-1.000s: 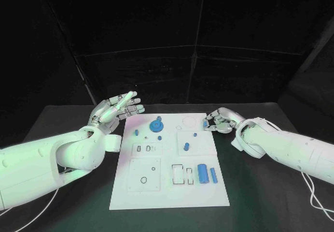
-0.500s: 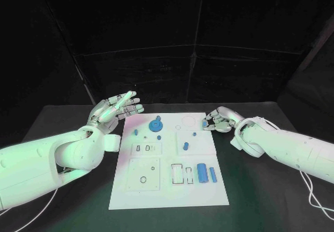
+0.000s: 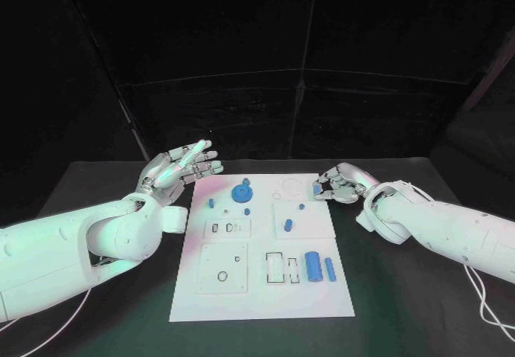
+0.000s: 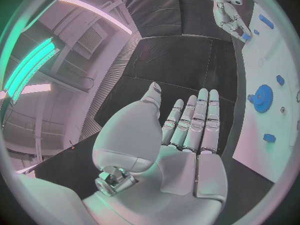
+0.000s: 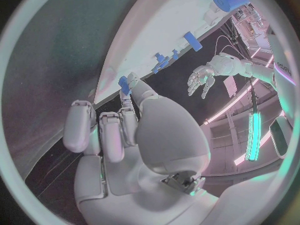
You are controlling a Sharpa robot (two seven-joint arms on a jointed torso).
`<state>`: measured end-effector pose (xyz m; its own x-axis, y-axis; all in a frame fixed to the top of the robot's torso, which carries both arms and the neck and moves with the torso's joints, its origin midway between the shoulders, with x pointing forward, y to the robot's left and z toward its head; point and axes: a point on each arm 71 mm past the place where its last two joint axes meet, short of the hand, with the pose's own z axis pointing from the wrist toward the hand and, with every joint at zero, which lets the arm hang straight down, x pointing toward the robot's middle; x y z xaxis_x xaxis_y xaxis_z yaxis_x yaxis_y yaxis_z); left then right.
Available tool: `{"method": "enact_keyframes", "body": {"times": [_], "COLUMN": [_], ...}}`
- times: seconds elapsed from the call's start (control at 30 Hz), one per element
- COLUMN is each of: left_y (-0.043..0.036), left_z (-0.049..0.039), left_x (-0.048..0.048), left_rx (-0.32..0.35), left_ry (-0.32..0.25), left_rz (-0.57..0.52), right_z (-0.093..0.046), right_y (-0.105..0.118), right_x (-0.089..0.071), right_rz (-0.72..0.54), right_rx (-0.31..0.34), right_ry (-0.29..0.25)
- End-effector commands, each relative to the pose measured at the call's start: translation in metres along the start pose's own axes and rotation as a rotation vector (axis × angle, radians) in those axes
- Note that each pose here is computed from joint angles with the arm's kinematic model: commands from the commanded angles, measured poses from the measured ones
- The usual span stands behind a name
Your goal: Assemble the parts on the task board
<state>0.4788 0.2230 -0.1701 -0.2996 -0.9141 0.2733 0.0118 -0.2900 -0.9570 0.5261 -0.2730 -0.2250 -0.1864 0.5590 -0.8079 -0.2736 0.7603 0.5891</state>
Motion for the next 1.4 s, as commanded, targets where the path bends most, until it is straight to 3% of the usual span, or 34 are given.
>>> {"method": "enact_keyframes", "body": {"times": [0.03,0.23,0.47,0.63,0.9,1.27,1.4], "left_y": [-0.0013,-0.0017,-0.0022,-0.0021,-0.0027,-0.0053,-0.0057], "left_z": [-0.0002,-0.0004,0.0012,0.0041,0.0077,0.0094,0.0094], "left_x": [0.0012,0.0012,0.0018,0.0025,0.0026,0.0021,0.0022], "left_rx": [0.005,0.005,0.007,0.010,0.016,0.024,0.025], "left_ry": [0.014,0.014,0.014,0.015,0.013,0.013,0.014], "left_rz": [-0.002,-0.002,0.000,0.002,0.006,0.009,0.009], "right_z": [-0.002,-0.001,0.008,0.017,0.033,0.031,0.028], "right_y": [0.007,0.034,0.086,0.125,0.167,0.189,0.192], "right_x": [-0.004,-0.006,-0.001,0.016,0.049,0.096,0.107], "right_rz": [0.025,0.049,0.022,-0.004,-0.076,-0.182,-0.199], "right_rx": [-0.004,0.004,0.003,-0.019,-0.066,-0.091,-0.099], "right_ry": [-0.038,-0.044,-0.033,0.014,0.102,0.213,0.230]}}
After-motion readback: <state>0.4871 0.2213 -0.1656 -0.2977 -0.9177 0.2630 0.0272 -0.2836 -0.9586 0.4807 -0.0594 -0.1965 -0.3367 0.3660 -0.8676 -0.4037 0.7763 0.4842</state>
